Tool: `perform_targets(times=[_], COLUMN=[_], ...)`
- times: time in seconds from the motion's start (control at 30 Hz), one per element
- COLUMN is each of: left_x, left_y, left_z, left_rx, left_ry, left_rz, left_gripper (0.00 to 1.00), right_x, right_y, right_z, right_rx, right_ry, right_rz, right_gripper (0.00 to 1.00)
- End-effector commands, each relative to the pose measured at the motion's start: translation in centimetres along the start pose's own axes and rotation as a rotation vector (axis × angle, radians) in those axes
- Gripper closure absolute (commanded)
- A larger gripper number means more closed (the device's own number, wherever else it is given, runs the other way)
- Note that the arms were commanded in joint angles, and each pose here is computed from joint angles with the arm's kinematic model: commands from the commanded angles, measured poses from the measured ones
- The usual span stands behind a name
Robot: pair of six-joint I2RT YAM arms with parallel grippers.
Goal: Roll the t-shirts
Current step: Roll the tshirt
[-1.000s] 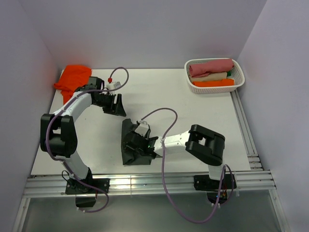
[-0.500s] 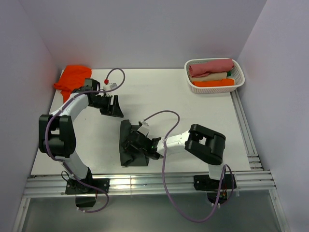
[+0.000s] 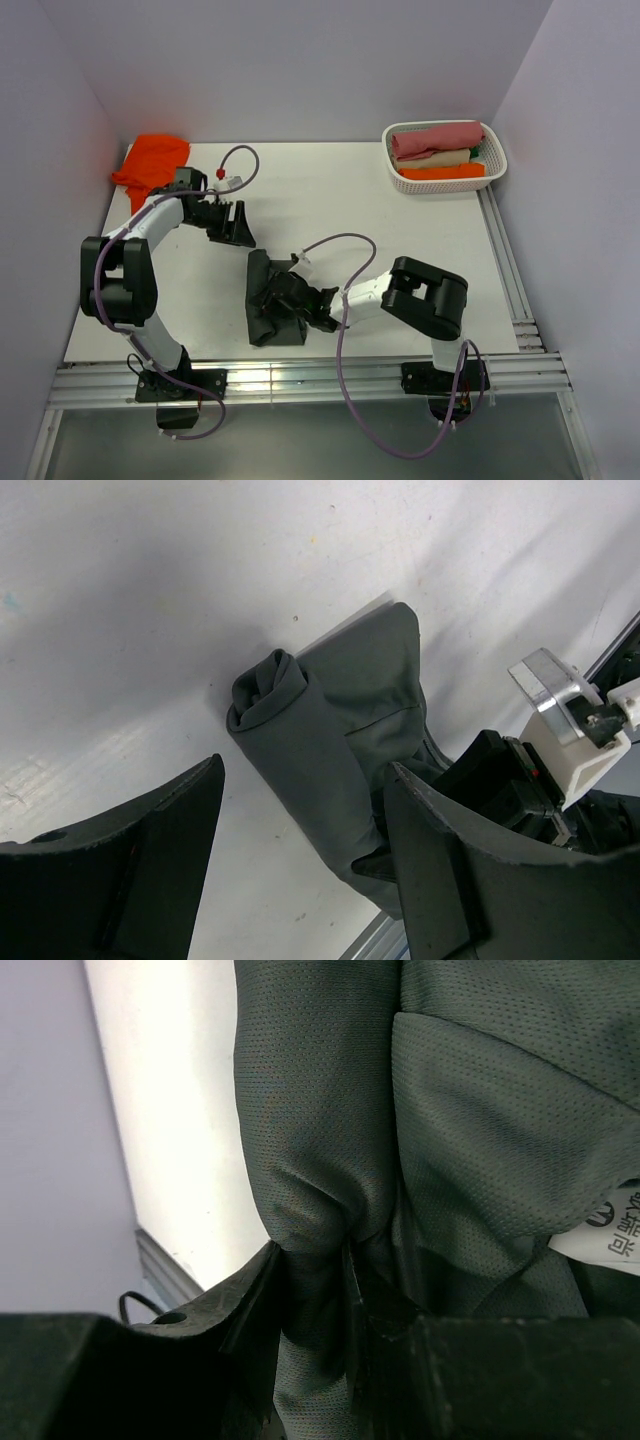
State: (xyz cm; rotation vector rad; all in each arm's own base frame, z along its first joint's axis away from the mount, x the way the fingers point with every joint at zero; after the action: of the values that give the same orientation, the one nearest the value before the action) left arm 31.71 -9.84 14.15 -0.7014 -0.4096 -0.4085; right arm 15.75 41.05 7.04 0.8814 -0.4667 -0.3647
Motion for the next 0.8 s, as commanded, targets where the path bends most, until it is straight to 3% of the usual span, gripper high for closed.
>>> perform_targets(times=[0.0, 0.77], left_x=[0.3, -4.1], left_y=[0.3, 2.4], left_z=[0.2, -2.9], left_rx=[0.0, -0.037], left_ry=[-0.035, 0.101], left_rz=[-0.056, 0.003], left_gripper=[0.3, 0.27], right_x=[-0.6, 1.2], right_y=[-2.0, -3.1], right_z=[-0.1, -1.9], right_rx=[-0.028, -0.029], right_ry=[0.046, 0.053], right_rz=[-0.03, -0.077], right_gripper=[0.8, 0.83])
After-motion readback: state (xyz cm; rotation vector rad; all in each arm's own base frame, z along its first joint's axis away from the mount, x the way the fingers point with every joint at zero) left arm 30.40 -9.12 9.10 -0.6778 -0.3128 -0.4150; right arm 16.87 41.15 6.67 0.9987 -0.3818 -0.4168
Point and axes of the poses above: each gripper's point midway between its finger pads, its own z axis back along the fingers, its own y axis along the line the jaws close on, x = y × z, the point moved 6 cm from there along z, back along the fingers, and after that the axes turned 5 degrees about -z, right-handed, at the moved point
